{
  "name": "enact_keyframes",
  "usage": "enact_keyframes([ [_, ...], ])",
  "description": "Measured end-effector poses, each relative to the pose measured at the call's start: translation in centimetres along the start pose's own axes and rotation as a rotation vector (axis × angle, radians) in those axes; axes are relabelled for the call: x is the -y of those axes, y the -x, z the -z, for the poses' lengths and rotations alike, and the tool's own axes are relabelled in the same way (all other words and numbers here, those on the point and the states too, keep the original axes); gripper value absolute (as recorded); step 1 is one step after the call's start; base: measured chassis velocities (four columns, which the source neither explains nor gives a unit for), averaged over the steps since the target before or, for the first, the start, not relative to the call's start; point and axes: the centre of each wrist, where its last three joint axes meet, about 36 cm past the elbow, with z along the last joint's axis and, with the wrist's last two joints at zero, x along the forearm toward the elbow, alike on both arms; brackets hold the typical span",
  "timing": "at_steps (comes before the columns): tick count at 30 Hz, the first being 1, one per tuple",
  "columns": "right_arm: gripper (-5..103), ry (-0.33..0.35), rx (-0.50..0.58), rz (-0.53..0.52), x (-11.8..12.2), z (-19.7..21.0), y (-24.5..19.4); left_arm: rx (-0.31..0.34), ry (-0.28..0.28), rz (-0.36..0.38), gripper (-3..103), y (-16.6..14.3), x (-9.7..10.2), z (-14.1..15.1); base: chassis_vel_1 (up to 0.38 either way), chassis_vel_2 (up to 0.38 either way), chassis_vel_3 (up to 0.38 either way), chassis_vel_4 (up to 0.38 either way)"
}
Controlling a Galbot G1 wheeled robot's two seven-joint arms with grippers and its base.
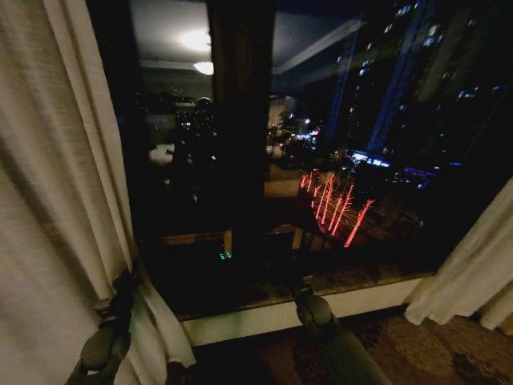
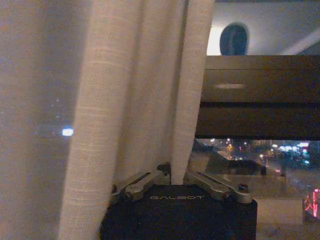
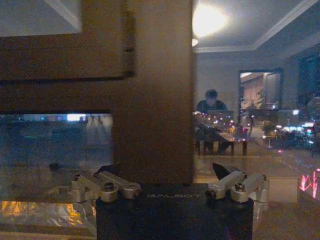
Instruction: Open the curtains by pulling them apart, changing their state from closed to fully open.
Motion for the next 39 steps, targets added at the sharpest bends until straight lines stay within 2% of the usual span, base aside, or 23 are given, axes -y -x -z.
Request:
enact_keyframes([
  [39, 100, 0.0, 0.0, 0.0, 0.0, 0.0, 0.0, 0.025, -0.001, 0.038, 0, -2.4, -1.1, 0.4, 0.381, 0.323, -0.385, -0.318],
])
